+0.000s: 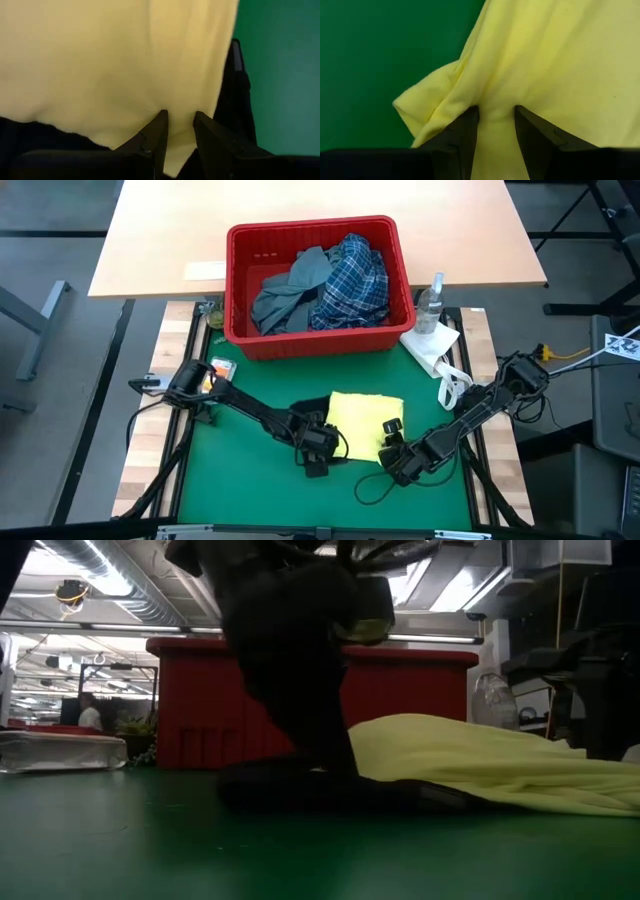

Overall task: Fold Laundry from Bin
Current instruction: Fold the yellow shirt

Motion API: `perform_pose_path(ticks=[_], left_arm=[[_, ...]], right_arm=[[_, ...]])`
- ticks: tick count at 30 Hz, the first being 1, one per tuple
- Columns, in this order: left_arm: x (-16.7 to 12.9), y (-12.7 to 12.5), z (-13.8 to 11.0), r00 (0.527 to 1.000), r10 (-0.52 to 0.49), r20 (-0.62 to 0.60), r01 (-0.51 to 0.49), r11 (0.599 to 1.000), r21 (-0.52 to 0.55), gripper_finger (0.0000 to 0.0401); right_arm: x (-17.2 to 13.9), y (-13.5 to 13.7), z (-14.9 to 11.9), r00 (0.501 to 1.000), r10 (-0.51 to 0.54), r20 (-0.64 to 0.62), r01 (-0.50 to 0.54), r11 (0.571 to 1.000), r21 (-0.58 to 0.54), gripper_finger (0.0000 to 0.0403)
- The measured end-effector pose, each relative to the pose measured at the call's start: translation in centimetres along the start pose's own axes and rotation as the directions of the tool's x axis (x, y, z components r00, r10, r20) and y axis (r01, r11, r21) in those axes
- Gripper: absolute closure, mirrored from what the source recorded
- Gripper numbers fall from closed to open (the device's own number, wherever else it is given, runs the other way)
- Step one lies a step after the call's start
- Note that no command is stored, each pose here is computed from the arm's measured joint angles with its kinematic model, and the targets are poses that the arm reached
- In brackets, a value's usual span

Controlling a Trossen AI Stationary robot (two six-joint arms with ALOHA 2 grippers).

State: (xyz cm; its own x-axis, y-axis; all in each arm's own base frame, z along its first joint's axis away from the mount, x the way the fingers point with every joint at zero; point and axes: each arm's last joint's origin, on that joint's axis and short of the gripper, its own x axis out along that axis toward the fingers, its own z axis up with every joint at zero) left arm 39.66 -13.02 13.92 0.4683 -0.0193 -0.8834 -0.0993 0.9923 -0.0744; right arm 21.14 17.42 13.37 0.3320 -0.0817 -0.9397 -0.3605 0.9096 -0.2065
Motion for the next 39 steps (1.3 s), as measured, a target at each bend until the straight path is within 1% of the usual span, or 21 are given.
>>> perform_pose_path(ticks=[4, 8, 10, 13, 17, 21, 24, 26, 28, 30, 32, 36, 39], left_arm=[[-1.2, -0.1, 0.2, 0.999, -0.037, -0.001, 0.037, 0.999, -0.001, 0.0307], [-2.5, 0.0, 0.6, 0.999, -0.049, 0.018, 0.049, 0.999, -0.004, 0.0307], [-3.1, 0.3, 0.9, 0.998, -0.046, 0.029, 0.047, 0.999, -0.011, 0.0307], [-3.8, 1.0, 1.5, 0.998, -0.021, 0.067, 0.023, 0.999, -0.030, 0.0307], [-3.7, 2.5, 2.3, 0.994, 0.021, 0.105, -0.015, 0.998, -0.065, 0.0307], [-3.5, 4.8, 3.1, 0.991, 0.064, 0.115, -0.052, 0.993, -0.103, 0.0307], [-3.4, 6.7, 3.8, 0.987, 0.089, 0.135, -0.070, 0.988, -0.140, 0.0307], [-3.4, 7.8, 4.3, 0.983, 0.102, 0.152, -0.076, 0.983, -0.168, 0.0307], [-3.3, 9.0, 4.7, 0.980, 0.117, 0.163, -0.085, 0.977, -0.195, 0.0307], [-3.2, 10.1, 5.0, 0.976, 0.131, 0.173, -0.092, 0.971, -0.219, 0.0307], [-3.2, 11.0, 5.2, 0.974, 0.145, 0.172, -0.102, 0.966, -0.239, 0.0307], [-3.2, 12.1, 5.3, 0.974, 0.152, 0.170, -0.104, 0.960, -0.260, 0.0307], [-3.2, 12.2, 5.3, 0.977, 0.130, 0.167, -0.086, 0.964, -0.251, 0.0307]], right_arm=[[-0.5, -0.1, -0.1, 1.000, 0.020, -0.001, -0.020, 1.000, -0.005, 0.0267], [-1.4, -0.4, -0.5, 0.999, 0.047, -0.011, -0.047, 0.999, -0.009, 0.0267], [-2.1, -0.6, -0.6, 0.999, 0.053, 0.003, -0.053, 0.999, -0.005, 0.0267], [-3.1, -1.0, -0.6, 0.998, 0.053, 0.035, -0.053, 0.999, 0.002, 0.0267], [-4.4, -1.4, -0.6, 0.995, 0.036, 0.091, -0.038, 0.999, 0.016, 0.0267], [-5.2, -1.9, -0.4, 0.987, -0.043, 0.154, 0.036, 0.998, 0.047, 0.0267], [-5.3, -2.0, 0.0, 0.974, -0.093, 0.207, 0.079, 0.994, 0.072, 0.0267], [-5.2, -1.9, 0.5, 0.966, -0.092, 0.243, 0.073, 0.994, 0.085, 0.0267], [-5.1, -1.8, 0.9, 0.954, -0.107, 0.281, 0.088, 0.993, 0.080, 0.0267], [-5.0, -1.7, 1.5, 0.934, -0.135, 0.331, 0.116, 0.990, 0.078, 0.0267], [-4.9, -1.9, 2.2, 0.906, -0.186, 0.381, 0.165, 0.982, 0.088, 0.0267], [-3.9, -3.2, 3.8, 0.867, -0.238, 0.438, 0.220, 0.971, 0.092, 0.0267], [-2.6, -4.6, 5.0, 0.858, -0.203, 0.472, 0.196, 0.979, 0.064, 0.0267]])
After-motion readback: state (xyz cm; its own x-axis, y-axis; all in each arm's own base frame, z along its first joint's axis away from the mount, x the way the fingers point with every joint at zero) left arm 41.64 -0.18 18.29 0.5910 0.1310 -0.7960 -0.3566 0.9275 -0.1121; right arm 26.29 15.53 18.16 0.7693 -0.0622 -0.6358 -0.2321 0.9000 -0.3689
